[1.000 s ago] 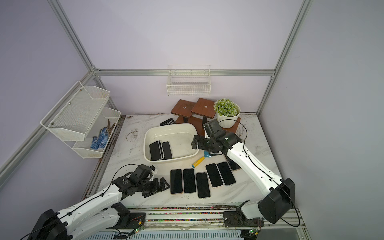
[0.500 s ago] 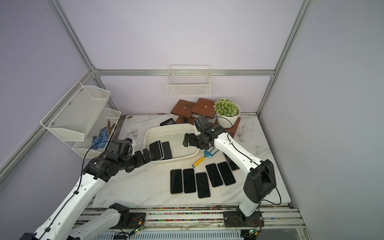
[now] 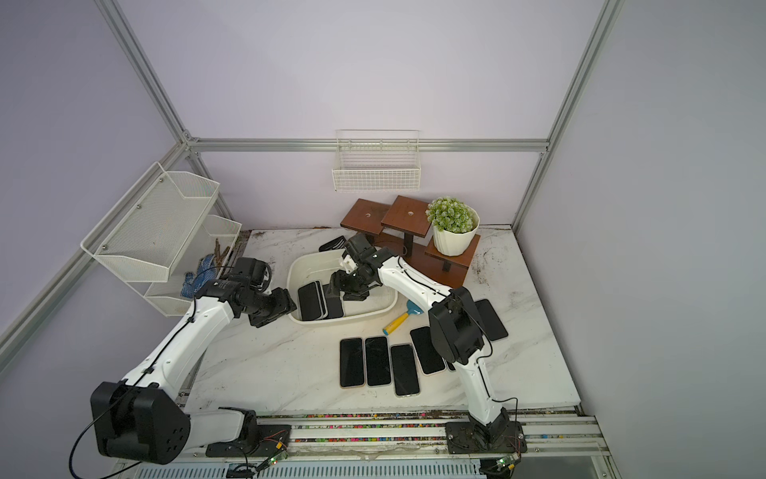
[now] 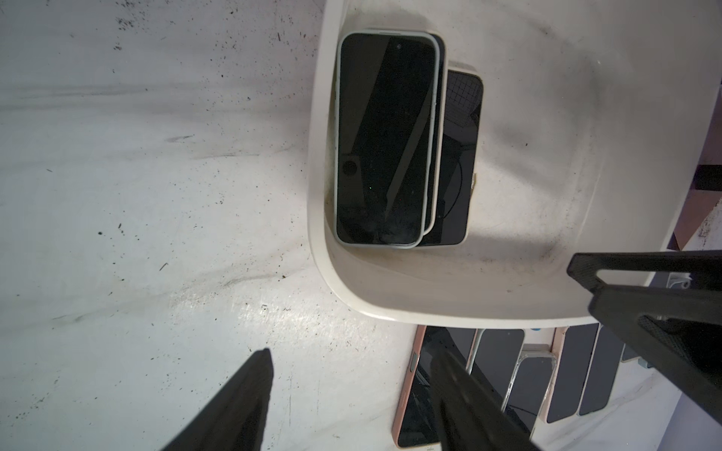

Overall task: Take the phone out of the storage box
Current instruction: Place the phone at the center of the board.

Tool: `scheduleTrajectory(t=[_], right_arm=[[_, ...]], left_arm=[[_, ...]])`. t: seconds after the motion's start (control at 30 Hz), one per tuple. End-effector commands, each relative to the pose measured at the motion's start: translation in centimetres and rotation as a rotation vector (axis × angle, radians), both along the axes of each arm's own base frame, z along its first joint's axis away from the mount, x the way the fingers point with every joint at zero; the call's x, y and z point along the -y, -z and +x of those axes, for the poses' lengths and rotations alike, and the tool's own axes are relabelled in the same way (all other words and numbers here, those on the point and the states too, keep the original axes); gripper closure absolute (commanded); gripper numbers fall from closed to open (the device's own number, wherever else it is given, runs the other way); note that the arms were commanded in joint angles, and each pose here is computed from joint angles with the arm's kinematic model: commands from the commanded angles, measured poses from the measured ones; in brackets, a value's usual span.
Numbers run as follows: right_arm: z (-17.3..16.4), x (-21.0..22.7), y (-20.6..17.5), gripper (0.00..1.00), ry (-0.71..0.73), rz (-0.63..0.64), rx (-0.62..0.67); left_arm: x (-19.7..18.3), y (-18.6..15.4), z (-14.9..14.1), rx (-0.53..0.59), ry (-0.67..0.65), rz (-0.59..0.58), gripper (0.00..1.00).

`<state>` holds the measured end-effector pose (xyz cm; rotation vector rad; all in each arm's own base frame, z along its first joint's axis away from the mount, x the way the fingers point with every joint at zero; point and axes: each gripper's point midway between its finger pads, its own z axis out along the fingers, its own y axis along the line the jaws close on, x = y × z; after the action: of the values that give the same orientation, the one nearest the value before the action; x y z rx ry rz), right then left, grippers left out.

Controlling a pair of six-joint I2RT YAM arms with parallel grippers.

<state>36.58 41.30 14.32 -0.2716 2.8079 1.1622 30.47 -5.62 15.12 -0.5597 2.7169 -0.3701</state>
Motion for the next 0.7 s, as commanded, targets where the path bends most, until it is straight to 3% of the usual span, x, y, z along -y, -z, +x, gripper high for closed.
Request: scheduleTrajectory(t=[0.0,0.23,0.67], right_arm=[[0.4,-2.5,-1.1,0.42,-0.027,0.11,-0.021],[0.1,-5.7,0.4,0.46,-0.075,0.183,-0.065],[-0.5,-5.3,5.6,0.47,-0.037,0.054,-0.144]], left_arm=[[0.6,-0.2,1.8,0.054,0.045,-0.039,0.35],[1.1,2.6,3.3,-0.005,0.075,-0.055,0.44],[1.0,5.1,4.6,-0.069,0.128,-0.037,0.52]])
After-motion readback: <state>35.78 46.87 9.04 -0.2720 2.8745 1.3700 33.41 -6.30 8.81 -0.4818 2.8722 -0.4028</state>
